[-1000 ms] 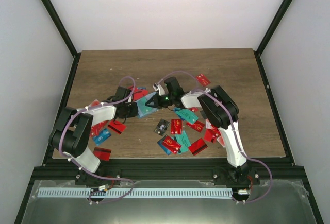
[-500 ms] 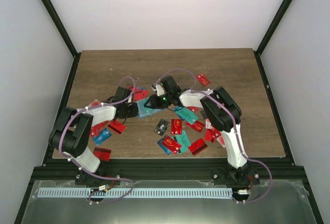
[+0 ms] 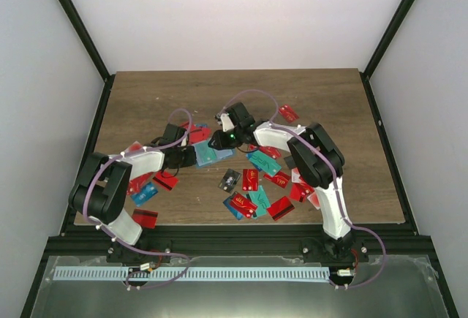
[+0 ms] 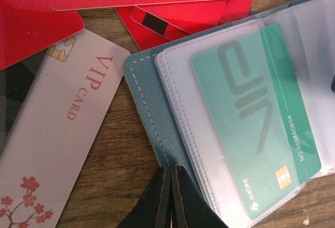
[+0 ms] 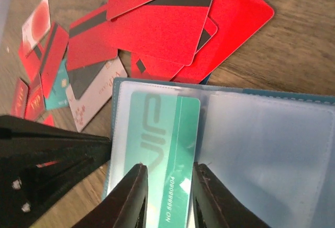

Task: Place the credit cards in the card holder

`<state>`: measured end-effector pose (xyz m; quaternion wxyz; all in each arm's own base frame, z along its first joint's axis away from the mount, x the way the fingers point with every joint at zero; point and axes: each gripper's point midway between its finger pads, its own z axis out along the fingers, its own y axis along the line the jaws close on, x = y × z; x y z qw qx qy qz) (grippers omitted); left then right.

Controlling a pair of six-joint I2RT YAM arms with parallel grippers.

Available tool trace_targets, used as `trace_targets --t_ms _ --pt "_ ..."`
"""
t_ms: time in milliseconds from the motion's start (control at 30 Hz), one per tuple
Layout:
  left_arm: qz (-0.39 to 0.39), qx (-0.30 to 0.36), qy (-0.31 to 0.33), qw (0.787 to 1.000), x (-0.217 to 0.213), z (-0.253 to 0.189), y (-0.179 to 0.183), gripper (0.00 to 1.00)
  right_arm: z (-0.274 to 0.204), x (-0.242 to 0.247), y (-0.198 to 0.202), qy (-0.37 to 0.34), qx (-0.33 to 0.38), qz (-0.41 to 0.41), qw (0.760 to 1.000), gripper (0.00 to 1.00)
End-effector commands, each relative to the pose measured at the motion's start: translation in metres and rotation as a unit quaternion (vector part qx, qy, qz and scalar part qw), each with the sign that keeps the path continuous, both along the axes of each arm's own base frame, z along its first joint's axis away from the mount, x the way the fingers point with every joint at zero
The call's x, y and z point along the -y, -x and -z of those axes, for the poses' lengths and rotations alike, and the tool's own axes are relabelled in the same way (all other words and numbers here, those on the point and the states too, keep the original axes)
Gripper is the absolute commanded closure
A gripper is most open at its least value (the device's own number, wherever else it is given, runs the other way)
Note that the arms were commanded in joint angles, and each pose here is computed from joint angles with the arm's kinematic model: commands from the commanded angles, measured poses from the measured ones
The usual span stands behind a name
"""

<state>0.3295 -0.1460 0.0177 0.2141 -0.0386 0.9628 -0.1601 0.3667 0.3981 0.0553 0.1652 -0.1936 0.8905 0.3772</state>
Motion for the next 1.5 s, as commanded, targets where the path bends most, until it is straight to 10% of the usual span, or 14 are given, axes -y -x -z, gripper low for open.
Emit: trace_targets --t_ms 0,200,900,1467 --pt "0.003 -0.009 0.000 1.000 -0.002 0.002 0.009 0.96 -0.018 -0.003 -0.010 0.013 0.044 -0.004 0.999 0.80" --pt "0.005 -0.009 0.000 1.000 -0.001 0.002 0.009 0.96 -0.007 -0.004 -0.009 0.025 0.046 -0.012 0.999 0.99" --pt "0.004 -0.009 -0.003 1.000 -0.003 0.003 0.009 0.96 0.034 -0.003 -0.005 0.131 0.094 -0.019 0.987 0.99" --pt "0.005 -0.012 -0.003 1.000 -0.003 0.005 0.011 0.96 0.006 -0.040 0.026 -0.007 0.017 -0.059 0.998 0.99"
